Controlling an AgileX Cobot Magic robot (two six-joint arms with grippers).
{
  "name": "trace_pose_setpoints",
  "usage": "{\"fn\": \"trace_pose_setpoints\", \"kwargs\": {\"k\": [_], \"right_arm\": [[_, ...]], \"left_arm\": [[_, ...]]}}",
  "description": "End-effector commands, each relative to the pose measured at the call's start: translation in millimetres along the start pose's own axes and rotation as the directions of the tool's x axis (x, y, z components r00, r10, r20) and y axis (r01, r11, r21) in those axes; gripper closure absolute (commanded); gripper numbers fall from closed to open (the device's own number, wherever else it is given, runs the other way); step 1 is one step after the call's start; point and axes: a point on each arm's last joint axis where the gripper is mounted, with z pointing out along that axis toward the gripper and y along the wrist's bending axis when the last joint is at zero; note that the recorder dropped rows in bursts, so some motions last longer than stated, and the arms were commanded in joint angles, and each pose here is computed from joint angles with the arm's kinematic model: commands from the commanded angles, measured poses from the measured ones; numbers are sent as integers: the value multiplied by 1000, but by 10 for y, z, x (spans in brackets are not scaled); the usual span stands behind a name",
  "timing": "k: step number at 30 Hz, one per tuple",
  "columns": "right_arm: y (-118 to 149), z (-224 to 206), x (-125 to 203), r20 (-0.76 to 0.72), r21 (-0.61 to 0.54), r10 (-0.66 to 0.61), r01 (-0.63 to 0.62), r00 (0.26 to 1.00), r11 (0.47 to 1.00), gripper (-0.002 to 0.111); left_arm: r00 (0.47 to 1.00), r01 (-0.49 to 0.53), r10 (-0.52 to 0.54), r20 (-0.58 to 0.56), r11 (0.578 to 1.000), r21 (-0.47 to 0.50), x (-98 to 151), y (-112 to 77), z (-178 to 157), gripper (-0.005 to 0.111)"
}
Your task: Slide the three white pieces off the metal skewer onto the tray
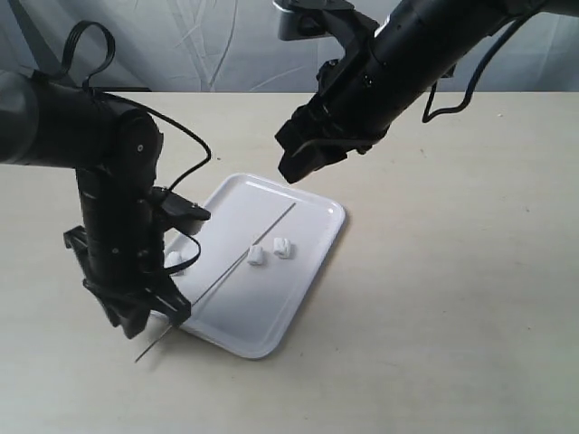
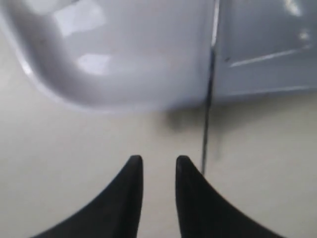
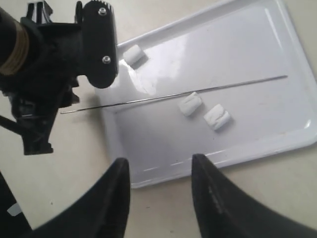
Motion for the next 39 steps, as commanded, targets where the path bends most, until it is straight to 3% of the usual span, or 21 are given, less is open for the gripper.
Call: {"fn": "trace_pose_setpoints", "kwargs": {"k": [1,5,9,12,15,19,22,25,27,30,39], "right_arm": [[31,-97,-40,50,19,-10,9,999,1000,70],[71,-154,20,-6,9,-32,32,999,999,70],[126,-347,89,-42,65,-31,34,999,997,70],[272,-644,112,25,96,-73,70,997,993,70],[500,-1046,208,191,147,-129,102,973,984,70],[820,-1579,640,449,278,-231,111,863,954,70],[961,-1712,1083,540,336,-279,100,794,936,70],[1032,-1667,1513,565,349,-289,93,773,932,70],[1084,-1637,1769,573,347,-292,96,766,933,70],[1165,-1628,2056,580,341,-303,112,756,933,70],[1341,-1757,2400,612,358,-359,158,705,920,70]], "left_arm": [[998,4,-11,-59,992,-123,160,88,-225,82],[999,23,-18,29,980,-198,272,137,-467,82],[984,63,-25,177,975,-212,502,119,-832,82],[913,132,-52,404,976,-173,746,68,-1197,82],[726,159,-55,686,983,-89,1151,-27,-1620,82],[370,142,-29,929,989,-25,1841,-131,-1941,82],[184,130,-17,983,991,-7,2264,-178,-1928,82],[88,120,-52,995,992,41,2568,-212,-1835,82],[58,104,-101,993,990,94,2727,-240,-1771,82],[90,70,-145,985,988,139,2910,-291,-1666,82],[33,82,-115,993,990,112,3192,-292,-1595,82]]}}
